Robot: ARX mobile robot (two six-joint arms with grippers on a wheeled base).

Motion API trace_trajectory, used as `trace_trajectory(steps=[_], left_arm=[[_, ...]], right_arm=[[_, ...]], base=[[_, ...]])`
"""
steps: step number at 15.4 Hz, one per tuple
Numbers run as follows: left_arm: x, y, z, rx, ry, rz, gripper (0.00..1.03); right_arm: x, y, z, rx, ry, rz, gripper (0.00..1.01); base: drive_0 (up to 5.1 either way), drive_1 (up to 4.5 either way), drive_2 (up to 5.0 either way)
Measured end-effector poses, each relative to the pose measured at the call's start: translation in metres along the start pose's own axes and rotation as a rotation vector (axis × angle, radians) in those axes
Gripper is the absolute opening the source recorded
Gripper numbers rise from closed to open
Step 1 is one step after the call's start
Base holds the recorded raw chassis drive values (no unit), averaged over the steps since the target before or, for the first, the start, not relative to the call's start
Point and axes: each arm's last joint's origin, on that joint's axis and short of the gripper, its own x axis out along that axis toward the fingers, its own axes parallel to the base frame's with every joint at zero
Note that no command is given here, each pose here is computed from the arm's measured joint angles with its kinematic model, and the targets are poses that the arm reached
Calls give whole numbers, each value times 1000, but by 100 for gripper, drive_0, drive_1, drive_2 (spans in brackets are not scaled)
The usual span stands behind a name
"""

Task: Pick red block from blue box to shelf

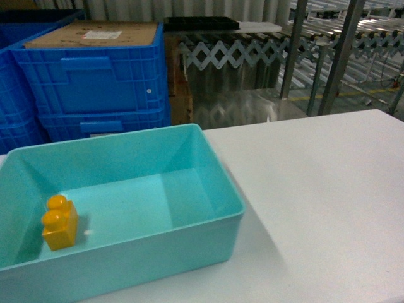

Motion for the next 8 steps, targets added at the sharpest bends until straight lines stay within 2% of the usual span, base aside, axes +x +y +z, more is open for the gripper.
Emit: trace_trajectory(steps=[8], left_arm=[[0,0,0,0,0,0,98]], right_arm=[[0,0,0,1,0,0,29]], base=[[-155,-155,-155]])
